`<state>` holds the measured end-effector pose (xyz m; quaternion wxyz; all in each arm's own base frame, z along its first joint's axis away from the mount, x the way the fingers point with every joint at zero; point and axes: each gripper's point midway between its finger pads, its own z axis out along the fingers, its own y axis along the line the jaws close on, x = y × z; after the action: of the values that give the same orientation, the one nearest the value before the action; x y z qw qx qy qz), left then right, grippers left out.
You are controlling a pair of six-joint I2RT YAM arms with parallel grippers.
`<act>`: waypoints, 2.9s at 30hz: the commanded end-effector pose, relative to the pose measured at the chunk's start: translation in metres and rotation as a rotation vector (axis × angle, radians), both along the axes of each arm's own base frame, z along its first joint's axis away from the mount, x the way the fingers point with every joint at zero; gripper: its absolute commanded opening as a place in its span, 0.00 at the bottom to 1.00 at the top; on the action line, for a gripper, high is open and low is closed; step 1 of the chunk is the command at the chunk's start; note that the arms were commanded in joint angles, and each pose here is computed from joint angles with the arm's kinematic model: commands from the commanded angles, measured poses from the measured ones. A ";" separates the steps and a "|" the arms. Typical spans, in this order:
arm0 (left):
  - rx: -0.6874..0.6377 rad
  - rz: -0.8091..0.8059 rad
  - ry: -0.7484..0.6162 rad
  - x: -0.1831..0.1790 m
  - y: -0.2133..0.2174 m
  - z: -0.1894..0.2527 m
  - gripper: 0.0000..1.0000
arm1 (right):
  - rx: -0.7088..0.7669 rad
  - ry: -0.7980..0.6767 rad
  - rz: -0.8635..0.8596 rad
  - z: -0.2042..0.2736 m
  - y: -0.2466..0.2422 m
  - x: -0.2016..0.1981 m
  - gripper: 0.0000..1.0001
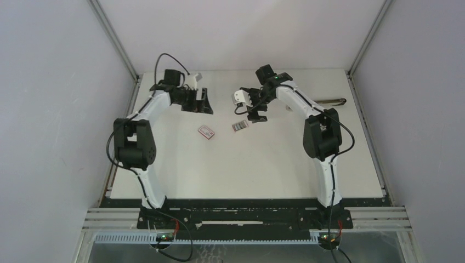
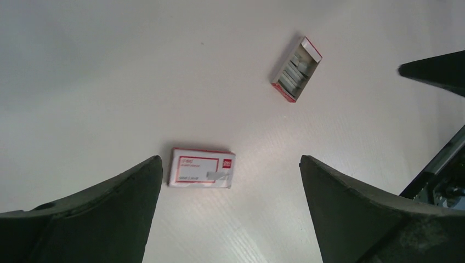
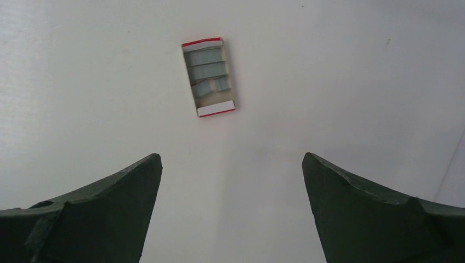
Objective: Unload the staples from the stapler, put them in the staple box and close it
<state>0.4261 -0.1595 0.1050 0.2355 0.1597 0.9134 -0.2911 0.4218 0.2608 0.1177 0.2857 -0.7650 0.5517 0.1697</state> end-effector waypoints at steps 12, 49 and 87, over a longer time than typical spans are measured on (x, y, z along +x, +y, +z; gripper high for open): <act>-0.075 0.086 0.013 -0.033 0.045 -0.016 1.00 | -0.055 0.076 0.076 -0.055 0.050 0.008 0.99; -0.181 0.180 0.084 -0.026 0.042 -0.049 1.00 | -0.159 0.087 0.129 -0.094 0.056 -0.005 0.62; -0.202 0.215 0.058 -0.021 0.041 -0.045 1.00 | -0.121 0.155 -0.018 -0.079 0.058 -0.006 0.38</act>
<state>0.4034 -0.1173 0.0530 0.2406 0.0325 0.9048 -0.3499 0.4138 0.3123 0.0206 0.1773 -0.7724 0.5808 0.1859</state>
